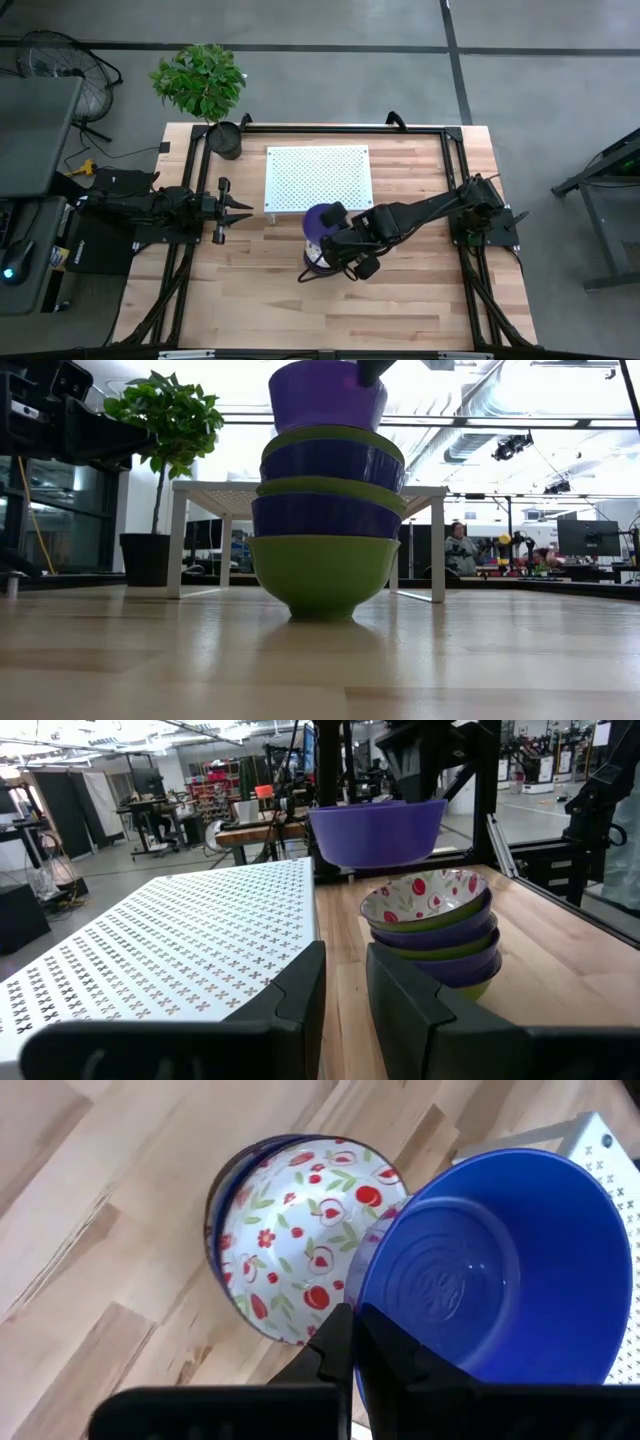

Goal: Pick & Place Mini bowls
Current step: Put the violet bowl on the shelf

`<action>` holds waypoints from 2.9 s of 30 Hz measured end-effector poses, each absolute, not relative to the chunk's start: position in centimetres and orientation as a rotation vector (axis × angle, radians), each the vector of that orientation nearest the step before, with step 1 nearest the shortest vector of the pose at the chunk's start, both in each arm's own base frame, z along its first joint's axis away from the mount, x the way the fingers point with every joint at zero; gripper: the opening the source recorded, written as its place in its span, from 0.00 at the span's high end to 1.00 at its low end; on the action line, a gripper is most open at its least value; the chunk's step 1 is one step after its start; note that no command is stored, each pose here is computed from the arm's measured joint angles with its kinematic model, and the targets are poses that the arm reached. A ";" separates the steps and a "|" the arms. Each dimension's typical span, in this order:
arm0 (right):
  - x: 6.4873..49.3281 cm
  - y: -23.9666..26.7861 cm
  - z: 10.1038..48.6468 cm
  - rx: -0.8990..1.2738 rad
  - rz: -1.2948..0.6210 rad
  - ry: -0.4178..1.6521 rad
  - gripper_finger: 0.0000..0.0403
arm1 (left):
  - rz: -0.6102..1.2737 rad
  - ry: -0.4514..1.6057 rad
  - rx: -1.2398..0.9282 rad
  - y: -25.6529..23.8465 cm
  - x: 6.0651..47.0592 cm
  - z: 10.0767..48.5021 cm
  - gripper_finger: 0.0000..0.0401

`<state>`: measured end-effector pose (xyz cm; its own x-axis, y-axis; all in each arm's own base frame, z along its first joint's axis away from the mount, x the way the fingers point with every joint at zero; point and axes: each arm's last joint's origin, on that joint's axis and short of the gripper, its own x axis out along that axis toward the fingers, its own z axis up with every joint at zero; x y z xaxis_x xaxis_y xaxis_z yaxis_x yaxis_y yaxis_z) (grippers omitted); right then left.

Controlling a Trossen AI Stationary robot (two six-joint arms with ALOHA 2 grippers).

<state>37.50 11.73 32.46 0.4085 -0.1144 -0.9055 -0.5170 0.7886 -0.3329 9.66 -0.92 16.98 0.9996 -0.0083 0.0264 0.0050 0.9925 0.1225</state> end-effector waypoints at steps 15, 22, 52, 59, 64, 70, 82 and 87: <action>38.8 10.1 32.8 -0.496 0.144 1.067 1.00 | -0.007 -0.027 0.123 -0.9 9.7 17.0 0.82; 39.3 9.6 33.0 -0.447 0.092 1.027 1.00 | -0.007 -0.027 0.123 -0.9 9.7 17.0 0.82; 44.7 4.4 33.9 -0.463 0.055 1.024 1.00 | -0.007 -0.026 0.123 -0.9 9.7 17.0 0.82; 45.0 0.6 33.9 -0.599 0.137 1.036 1.00 | -0.007 -0.026 0.123 -0.9 9.7 17.0 0.82; 44.9 -2.1 33.9 -0.694 0.225 1.035 1.00 | -0.007 -0.026 0.123 -0.9 9.7 17.0 0.82; 44.7 -4.1 33.8 -0.817 0.387 1.004 1.00 | -0.007 -0.026 0.123 -0.9 9.7 17.0 0.82; 44.3 -7.2 32.6 -1.014 0.473 1.048 1.00 | -0.007 -0.026 0.123 -0.9 9.7 17.0 0.82; 44.7 -7.6 31.6 -1.023 0.476 1.042 1.00 | -0.007 -0.026 0.123 -0.9 9.7 17.0 0.82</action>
<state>44.67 -7.62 31.61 0.4626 -0.1261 -0.8776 -0.7461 0.4794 -0.4621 9.67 -0.92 16.97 0.9996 -0.0083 0.0256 0.0051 0.9924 0.1229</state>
